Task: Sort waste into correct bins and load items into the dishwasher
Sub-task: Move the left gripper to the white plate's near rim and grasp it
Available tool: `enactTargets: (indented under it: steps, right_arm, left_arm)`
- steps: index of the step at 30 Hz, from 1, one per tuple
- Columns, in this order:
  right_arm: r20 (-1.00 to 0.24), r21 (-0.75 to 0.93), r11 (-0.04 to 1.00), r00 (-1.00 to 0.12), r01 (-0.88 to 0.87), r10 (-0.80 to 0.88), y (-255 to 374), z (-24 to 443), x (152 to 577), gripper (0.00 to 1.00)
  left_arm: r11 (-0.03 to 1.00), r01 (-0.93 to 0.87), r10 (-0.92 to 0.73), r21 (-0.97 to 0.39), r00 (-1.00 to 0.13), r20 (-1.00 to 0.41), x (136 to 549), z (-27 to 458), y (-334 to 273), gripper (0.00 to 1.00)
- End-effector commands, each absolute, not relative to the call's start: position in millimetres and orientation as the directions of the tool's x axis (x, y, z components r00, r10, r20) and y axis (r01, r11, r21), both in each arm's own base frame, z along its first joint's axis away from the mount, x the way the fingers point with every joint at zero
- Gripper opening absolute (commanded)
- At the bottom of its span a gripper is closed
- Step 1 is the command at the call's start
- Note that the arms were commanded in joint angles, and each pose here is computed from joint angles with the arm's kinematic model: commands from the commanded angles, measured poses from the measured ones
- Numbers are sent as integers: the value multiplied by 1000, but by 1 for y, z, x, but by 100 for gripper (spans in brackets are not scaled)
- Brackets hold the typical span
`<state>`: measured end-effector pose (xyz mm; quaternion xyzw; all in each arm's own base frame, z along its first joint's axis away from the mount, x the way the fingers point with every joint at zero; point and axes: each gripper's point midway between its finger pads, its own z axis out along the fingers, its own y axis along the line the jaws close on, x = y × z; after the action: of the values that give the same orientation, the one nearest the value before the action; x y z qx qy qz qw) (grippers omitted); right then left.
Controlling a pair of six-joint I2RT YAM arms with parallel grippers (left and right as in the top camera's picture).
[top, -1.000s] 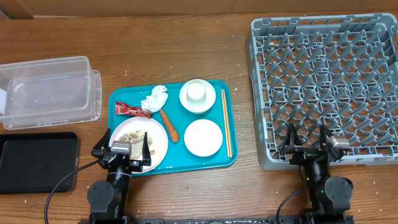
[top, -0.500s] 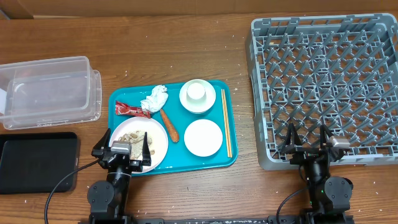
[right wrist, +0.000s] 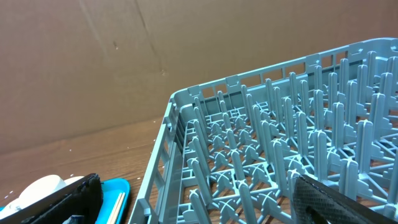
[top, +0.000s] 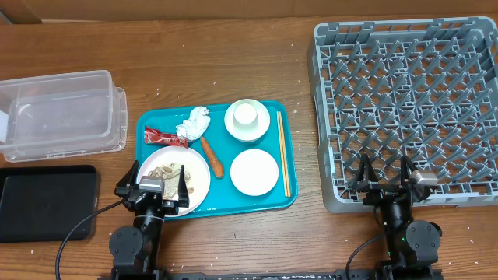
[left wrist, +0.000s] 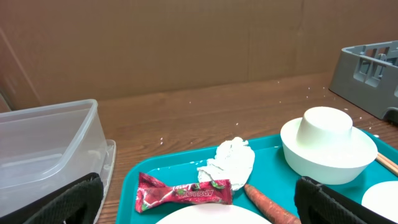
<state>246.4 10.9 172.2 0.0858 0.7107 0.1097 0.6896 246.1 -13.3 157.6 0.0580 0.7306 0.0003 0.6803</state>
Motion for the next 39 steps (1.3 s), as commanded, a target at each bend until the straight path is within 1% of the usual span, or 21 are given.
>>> enactTargets:
  steps: [1,4,6,7,8,9,11,12,14,17,18,21,23,26,29,30,31,34,37,39]
  right_arm:
    - [-962,271,962,-27,-20,270,9,171,246,100]
    - [-962,271,962,-27,-20,270,9,171,246,100]
    - [-962,271,962,-27,-20,270,9,171,246,100]
    - [-962,271,962,-27,-20,270,9,171,246,100]
    - [-962,271,962,-27,-20,270,9,171,246,100]
    - [-962,271,962,-27,-20,270,9,171,246,100]
    - [-962,271,962,-27,-20,270,9,171,246,100]
    - [-962,271,962,-27,-20,270,9,171,246,100]
    - [-962,271,962,-27,-20,270,9,171,246,100]
    - [-962,271,962,-27,-20,270,9,171,246,100]
    - [-962,271,962,-27,-20,270,9,171,246,100]
    - [-962,271,962,-27,-20,270,9,171,246,100]
    - [-962,271,962,-27,-20,270,9,171,246,100]
    - [-962,271,962,-27,-20,270,9,171,246,100]
    - [-962,271,962,-27,-20,270,9,171,246,100]
    - [-962,271,962,-27,-20,270,9,171,246,100]
    - [-962,271,962,-27,-20,270,9,171,246,100]
    - [-962,271,962,-27,-20,270,9,171,246,100]
    - [-962,271,962,-27,-20,270,9,171,246,100]
    - [-962,271,962,-27,-20,270,9,171,246,100]
  left_arm:
    - [993,71,104,99,-66,-992,246,157,-10,100]
    - [993,71,104,99,-66,-992,246,157,-10,100]
    - [989,142,47,39,-56,-997,245,159,-24,100]
    - [973,230,-22,-36,-60,-998,242,162,-39,100]
    - [912,373,-140,-168,-100,-985,234,165,-66,100]
    - [853,456,-209,-254,-148,-967,226,167,-82,100]
    - [697,583,-311,-417,-278,-909,206,172,-111,100]
    - [613,607,-365,-506,-350,-863,198,177,-120,100]
    - [556,579,-434,-596,-410,-802,196,181,-121,100]
    - [496,527,-540,-690,-435,-721,200,194,-116,100]
    - [482,533,-555,-695,-428,-713,200,199,-116,100]
    - [452,635,-544,-626,-360,-758,190,226,-121,100]
    - [446,665,-538,-598,-335,-774,186,236,-123,100]
    - [446,669,-536,-594,-332,-776,182,247,-123,100]
    - [478,653,-517,-588,-332,-789,179,257,-122,100]
    - [509,639,-500,-577,-326,-802,178,261,-120,100]
    - [566,596,-477,-570,-327,-816,179,262,-115,100]
    - [668,499,-434,-552,-341,-834,179,264,-104,100]
    - [744,416,-385,-524,-375,-844,178,271,-94,100]
    - [772,373,-360,-514,-410,-838,178,276,-90,100]
